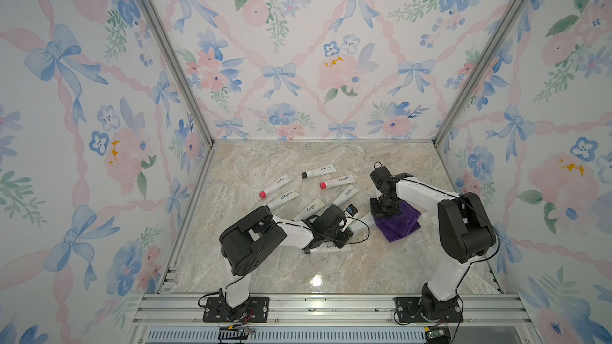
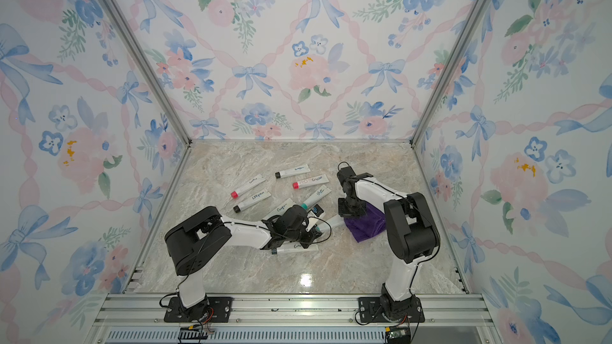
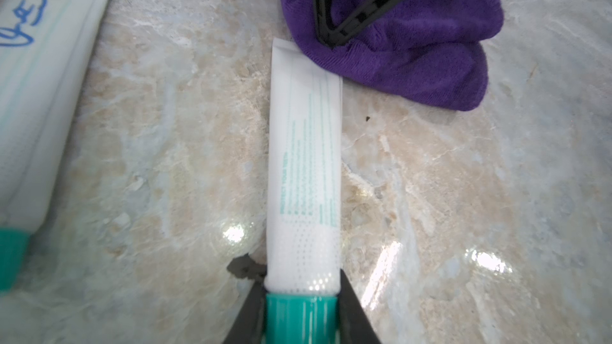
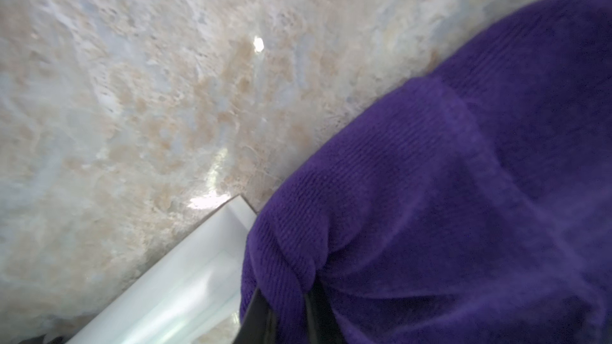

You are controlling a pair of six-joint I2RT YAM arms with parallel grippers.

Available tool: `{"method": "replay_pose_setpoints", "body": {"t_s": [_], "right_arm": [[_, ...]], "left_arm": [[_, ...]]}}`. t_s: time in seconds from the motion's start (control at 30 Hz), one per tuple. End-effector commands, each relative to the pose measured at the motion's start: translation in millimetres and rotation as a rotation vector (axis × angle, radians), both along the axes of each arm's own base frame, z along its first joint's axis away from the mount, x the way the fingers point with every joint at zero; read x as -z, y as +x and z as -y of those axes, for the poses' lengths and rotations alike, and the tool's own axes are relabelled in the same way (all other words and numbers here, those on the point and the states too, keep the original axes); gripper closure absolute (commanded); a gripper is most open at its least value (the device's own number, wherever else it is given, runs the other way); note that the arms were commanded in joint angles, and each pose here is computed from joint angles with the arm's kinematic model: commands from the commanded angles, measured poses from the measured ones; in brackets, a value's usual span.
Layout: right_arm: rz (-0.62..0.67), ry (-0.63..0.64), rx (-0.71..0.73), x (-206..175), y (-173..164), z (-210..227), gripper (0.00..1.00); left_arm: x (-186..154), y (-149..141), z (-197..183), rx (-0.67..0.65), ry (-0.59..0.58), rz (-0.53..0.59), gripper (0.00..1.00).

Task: Wipe the surface of the toothpaste tube
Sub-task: Wipe the dirt from the toothpaste tube.

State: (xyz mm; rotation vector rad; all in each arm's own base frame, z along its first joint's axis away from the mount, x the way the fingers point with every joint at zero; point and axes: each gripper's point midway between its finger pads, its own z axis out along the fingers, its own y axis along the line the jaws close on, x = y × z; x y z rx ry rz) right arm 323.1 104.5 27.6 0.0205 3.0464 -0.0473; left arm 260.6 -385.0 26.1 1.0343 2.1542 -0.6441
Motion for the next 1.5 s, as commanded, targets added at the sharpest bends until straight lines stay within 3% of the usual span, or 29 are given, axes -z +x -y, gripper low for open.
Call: {"method": "replay_pose_setpoints", "body": {"t_s": [0.0, 0.2, 0.43, 0.53, 0.8, 0.93, 1.0, 1.17, 1.27, 1.47], "right_arm": [[-0.064, -0.016, -0.037, 11.5, -13.6, -5.8, 0.85], [-0.070, 0.131, -0.115, 0.8, -31.7, -55.3, 0.85], [-0.060, 0.215, -0.157, -16.3, -43.4, -78.6, 0.85], [-0.063, 0.163, -0.145, -12.0, -36.0, -67.4, 0.85], [-0.066, -0.118, -0.096, -1.5, -1.1, -8.8, 0.86], [-0.075, -0.126, -0.073, 5.3, 4.2, -0.8, 0.86], [-0.079, -0.076, -0.063, 7.9, 2.8, -6.1, 0.86], [-0.074, 0.252, -0.036, 8.6, -7.9, -51.7, 0.86], [-0.084, 0.387, -0.036, 5.0, -18.4, -72.6, 0.86], [-0.091, 0.494, -0.062, -8.6, -41.0, -88.1, 0.86]], "left_arm": [[10.9, 4.9, -2.0, -0.016, 0.035, 0.002, 0.88], [11.9, 4.3, -1.8, -0.014, 0.038, -0.002, 0.88], [12.8, 4.2, -1.1, -0.011, 0.040, -0.004, 0.89], [12.9, 3.9, -1.2, -0.010, 0.041, -0.004, 0.89], [12.0, 3.4, -1.9, -0.010, 0.039, -0.003, 0.89], [12.4, 2.6, -2.2, -0.010, 0.040, -0.005, 0.89], [12.0, 3.3, -2.4, -0.012, 0.040, -0.003, 0.89], [10.6, 3.5, -2.1, -0.015, 0.037, -0.003, 0.89], [10.6, 3.4, -3.0, -0.016, 0.037, -0.003, 0.89], [10.7, 3.5, -2.3, -0.014, 0.037, -0.004, 0.89]]}}
